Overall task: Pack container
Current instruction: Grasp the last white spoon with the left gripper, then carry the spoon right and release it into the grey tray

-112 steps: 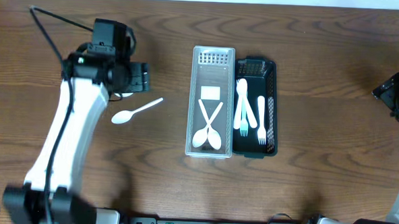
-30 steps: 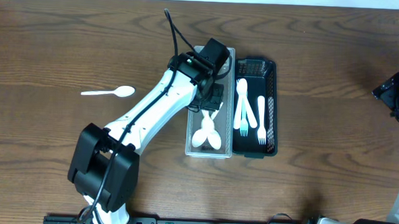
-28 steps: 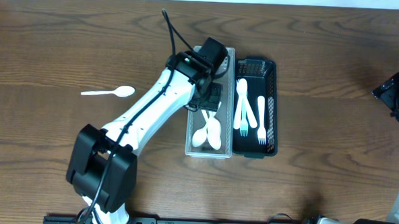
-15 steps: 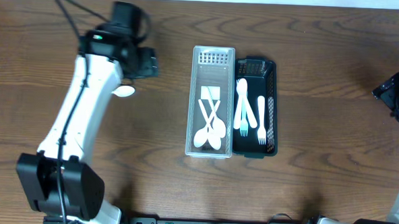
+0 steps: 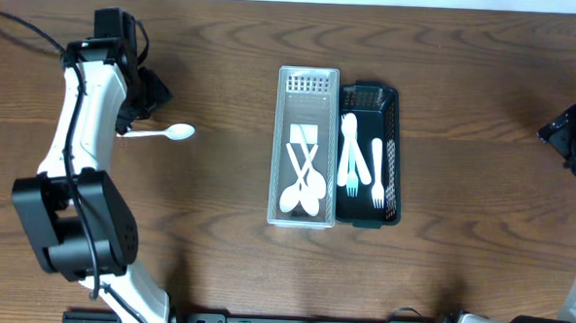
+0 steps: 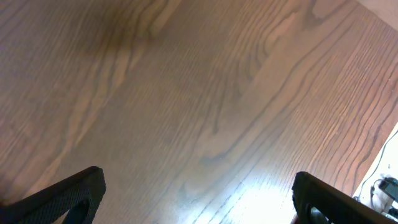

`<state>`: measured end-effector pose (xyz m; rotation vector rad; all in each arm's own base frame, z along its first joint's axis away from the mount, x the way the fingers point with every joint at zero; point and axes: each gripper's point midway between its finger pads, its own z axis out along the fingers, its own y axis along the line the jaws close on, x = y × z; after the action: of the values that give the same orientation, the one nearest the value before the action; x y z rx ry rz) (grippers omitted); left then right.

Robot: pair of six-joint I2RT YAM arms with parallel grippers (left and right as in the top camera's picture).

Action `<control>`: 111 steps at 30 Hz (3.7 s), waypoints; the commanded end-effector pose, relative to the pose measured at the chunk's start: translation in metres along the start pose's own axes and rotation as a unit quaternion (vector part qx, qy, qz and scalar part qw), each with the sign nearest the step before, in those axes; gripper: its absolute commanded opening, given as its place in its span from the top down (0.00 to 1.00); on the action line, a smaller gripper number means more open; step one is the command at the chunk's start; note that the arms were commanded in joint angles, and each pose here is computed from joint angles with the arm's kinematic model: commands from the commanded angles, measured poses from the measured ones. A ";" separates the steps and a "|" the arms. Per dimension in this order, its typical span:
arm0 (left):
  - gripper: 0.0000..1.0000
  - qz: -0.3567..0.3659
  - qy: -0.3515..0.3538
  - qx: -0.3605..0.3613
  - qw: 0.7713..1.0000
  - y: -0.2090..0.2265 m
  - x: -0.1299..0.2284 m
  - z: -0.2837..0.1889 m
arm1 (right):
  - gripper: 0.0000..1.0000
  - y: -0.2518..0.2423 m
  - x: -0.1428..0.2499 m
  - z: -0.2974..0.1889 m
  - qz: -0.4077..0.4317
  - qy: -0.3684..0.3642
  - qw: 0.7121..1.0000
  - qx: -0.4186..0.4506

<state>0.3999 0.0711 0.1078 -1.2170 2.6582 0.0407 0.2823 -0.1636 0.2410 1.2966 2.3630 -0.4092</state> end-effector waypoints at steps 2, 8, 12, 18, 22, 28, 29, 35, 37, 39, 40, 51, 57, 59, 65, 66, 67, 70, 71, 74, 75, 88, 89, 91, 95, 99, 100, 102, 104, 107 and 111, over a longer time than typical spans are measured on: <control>0.26 -0.237 0.020 -0.039 0.971 0.016 0.005 0.028 | 0.01 -0.003 0.000 0.002 0.009 0.000 1.000 0.006; 0.26 -0.366 0.035 -0.072 0.927 0.020 0.015 0.056 | 0.01 -0.003 0.000 0.002 0.009 0.000 1.000 0.006; 0.26 -0.378 0.045 -0.071 0.922 0.015 0.016 0.071 | 0.01 -0.003 0.000 0.002 0.009 0.000 1.000 0.006; 0.33 -0.384 0.051 -0.077 0.919 0.014 0.019 0.084 | 0.01 -0.003 0.000 0.002 0.009 0.000 1.000 0.006; 0.33 -0.383 0.046 -0.083 0.919 0.016 0.017 0.093 | 0.01 -0.003 0.000 0.002 0.009 0.000 1.000 0.006; 0.34 -0.381 0.063 -0.102 0.917 0.019 0.026 0.112 | 0.01 -0.003 0.000 0.002 0.009 0.000 1.000 0.006; 0.34 -0.381 0.064 -0.104 0.917 0.019 0.027 0.114 | 0.01 -0.003 0.000 0.002 0.009 0.000 1.000 0.006; 0.50 -0.379 0.066 -0.107 0.917 0.020 0.028 0.117 | 0.01 -0.003 0.000 0.002 0.009 0.000 1.000 0.006; 0.57 -0.364 0.067 -0.101 0.924 0.018 0.027 0.117 | 0.01 -0.003 0.000 0.002 0.009 0.000 1.000 0.006; 0.58 -0.345 0.067 -0.093 0.931 0.015 0.025 0.118 | 0.01 -0.003 0.000 0.002 0.009 0.000 1.000 0.006; 0.58 -0.337 0.068 -0.088 0.935 0.014 0.024 0.118 | 0.01 -0.003 0.000 0.002 0.009 0.000 1.000 0.006; 0.94 -0.271 0.138 -0.023 0.952 -0.013 0.038 0.116 | 0.01 -0.003 0.000 0.002 0.009 0.000 1.000 0.006; 0.94 -0.122 0.206 0.123 0.963 -0.060 0.048 0.097 | 0.01 -0.003 0.000 0.002 0.009 0.000 1.000 0.006; 0.94 -0.062 0.226 0.181 0.955 -0.075 0.055 0.081 | 0.01 -0.003 0.000 0.002 0.009 0.000 1.000 0.006; 0.94 0.119 0.195 0.253 0.940 -0.081 0.065 0.023 | 0.01 -0.003 0.000 0.002 0.009 0.000 1.000 0.006; 0.94 0.149 0.184 0.261 0.936 -0.082 0.067 0.011 | 0.01 -0.003 0.000 0.002 0.009 0.000 1.000 0.006; 0.94 0.182 0.169 0.270 0.930 -0.083 0.070 -0.005 | 0.01 -0.003 0.000 0.002 0.009 0.000 1.000 0.006; 0.94 0.260 0.115 0.267 0.921 -0.081 0.079 -0.049 | 0.01 -0.003 0.000 0.002 0.009 0.000 1.000 0.006; 0.94 0.287 0.090 0.258 0.918 -0.080 0.083 -0.064 | 0.01 -0.003 0.000 0.002 0.009 0.000 1.000 0.006; 0.94 0.355 0.022 0.231 0.906 -0.080 0.100 -0.105 | 0.01 -0.003 0.000 0.002 0.009 0.000 1.000 0.006; 0.94 0.381 -0.003 0.220 0.898 -0.081 0.108 -0.118 | 0.01 -0.003 0.000 0.002 0.009 0.000 1.000 0.006; 0.94 0.429 -0.017 0.161 0.889 -0.121 0.207 -0.115 | 0.01 -0.003 0.000 0.002 0.009 0.000 1.000 0.006; 0.94 0.421 -0.007 0.154 0.894 -0.123 0.211 -0.105 | 0.01 -0.003 0.000 0.002 0.009 0.000 1.000 0.006; 0.94 0.413 0.018 0.138 0.900 -0.127 0.220 -0.086 | 0.01 -0.003 0.000 0.002 0.009 0.000 1.000 0.006; 0.94 0.427 0.051 0.126 0.894 -0.139 0.240 -0.053 | 0.01 -0.003 0.000 0.002 0.009 0.000 1.000 0.006; 0.94 0.436 0.055 0.124 0.890 -0.150 0.250 -0.035 | 0.01 -0.003 0.000 0.002 0.009 0.000 1.000 0.006; 0.93 0.437 0.055 0.124 0.889 -0.152 0.251 -0.032 | 0.01 -0.003 0.000 0.002 0.009 0.000 1.000 0.006; 0.93 0.437 0.054 0.124 0.889 -0.156 0.252 -0.025 | 0.01 -0.003 0.000 0.002 0.009 0.000 1.000 0.006; 0.88 0.437 0.054 0.126 0.889 -0.160 0.252 -0.018 | 0.01 -0.003 0.000 0.002 0.009 0.000 1.000 0.006; 0.77 0.436 0.049 0.131 0.889 -0.166 0.252 -0.014 | 0.01 -0.003 0.000 0.002 0.009 0.000 1.000 0.006; 0.59 0.435 0.035 0.147 0.888 -0.173 0.242 -0.030 | 0.01 -0.003 0.000 0.002 0.009 0.000 1.000 0.006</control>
<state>0.3626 -0.2285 0.0869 0.1358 2.9131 -0.2510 0.2820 -0.1635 0.2404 1.2970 2.3648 -0.4098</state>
